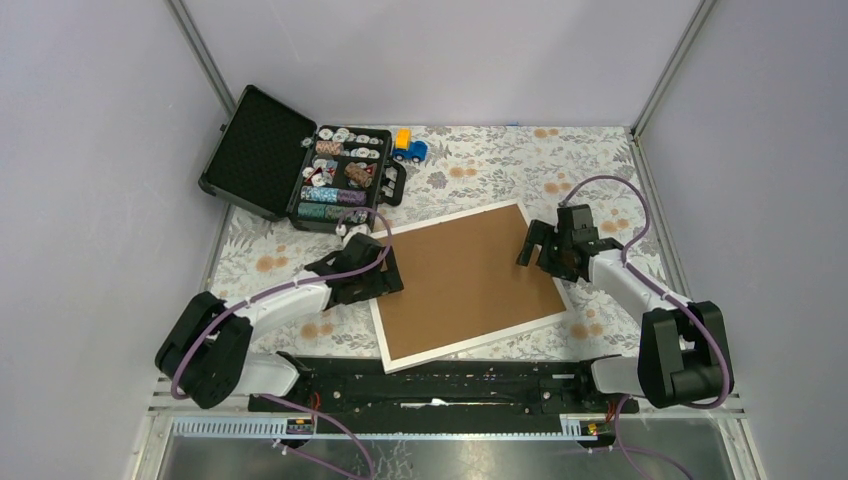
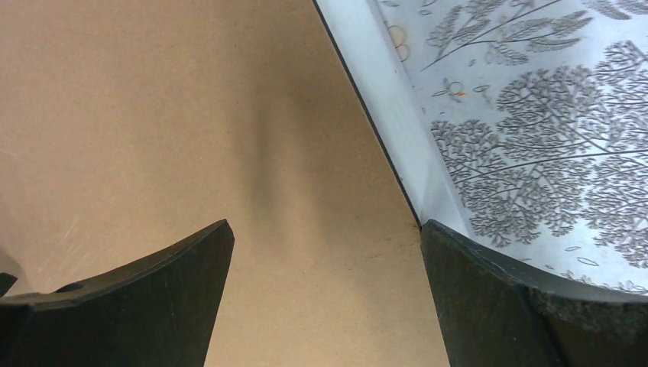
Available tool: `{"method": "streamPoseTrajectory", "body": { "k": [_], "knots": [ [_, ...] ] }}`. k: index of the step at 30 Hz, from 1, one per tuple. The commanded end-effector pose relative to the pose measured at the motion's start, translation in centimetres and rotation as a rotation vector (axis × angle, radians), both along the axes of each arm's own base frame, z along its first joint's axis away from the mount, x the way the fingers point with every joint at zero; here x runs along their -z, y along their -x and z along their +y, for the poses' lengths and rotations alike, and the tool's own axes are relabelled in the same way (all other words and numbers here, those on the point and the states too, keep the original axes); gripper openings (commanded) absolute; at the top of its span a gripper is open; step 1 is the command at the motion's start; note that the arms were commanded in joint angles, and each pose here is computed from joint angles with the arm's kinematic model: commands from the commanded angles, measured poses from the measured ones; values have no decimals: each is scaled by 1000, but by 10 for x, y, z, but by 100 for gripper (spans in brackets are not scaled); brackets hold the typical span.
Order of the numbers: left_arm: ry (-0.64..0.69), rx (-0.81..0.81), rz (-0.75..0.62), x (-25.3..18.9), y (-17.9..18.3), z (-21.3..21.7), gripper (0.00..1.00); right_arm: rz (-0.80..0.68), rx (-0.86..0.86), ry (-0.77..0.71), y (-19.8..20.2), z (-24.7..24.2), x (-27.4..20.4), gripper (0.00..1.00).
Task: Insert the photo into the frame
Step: Adjust the photo frame at the center of the board.
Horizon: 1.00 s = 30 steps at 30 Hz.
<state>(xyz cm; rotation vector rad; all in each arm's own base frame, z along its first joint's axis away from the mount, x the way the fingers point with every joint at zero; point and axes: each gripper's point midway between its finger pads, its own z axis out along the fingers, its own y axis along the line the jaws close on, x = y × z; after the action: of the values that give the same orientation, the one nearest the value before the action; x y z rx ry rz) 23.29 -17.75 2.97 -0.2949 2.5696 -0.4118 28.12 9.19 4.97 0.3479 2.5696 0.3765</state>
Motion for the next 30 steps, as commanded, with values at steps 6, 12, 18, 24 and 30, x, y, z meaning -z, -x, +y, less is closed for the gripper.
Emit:
{"method": "streamPoseTrajectory", "body": {
  "k": [6, 12, 18, 24, 30],
  "knots": [
    [229, 163, -84, -27, -30, -77, 99, 59, 218, -69, -18, -49, 11, 100],
    [192, 229, -89, -25, -38, -103, 99, -3, 292, -8, -13, -79, -6, 100],
    [170, 223, -108, -23, -67, -119, 99, -57, 396, 27, -13, -103, -26, 100],
    [67, 289, -102, -12, -124, -132, 99, 54, 295, -124, -5, -70, -18, 100],
    [-151, 154, -210, -48, -197, -66, 99, 65, 232, -162, 7, -59, -21, 100]
  ]
}}
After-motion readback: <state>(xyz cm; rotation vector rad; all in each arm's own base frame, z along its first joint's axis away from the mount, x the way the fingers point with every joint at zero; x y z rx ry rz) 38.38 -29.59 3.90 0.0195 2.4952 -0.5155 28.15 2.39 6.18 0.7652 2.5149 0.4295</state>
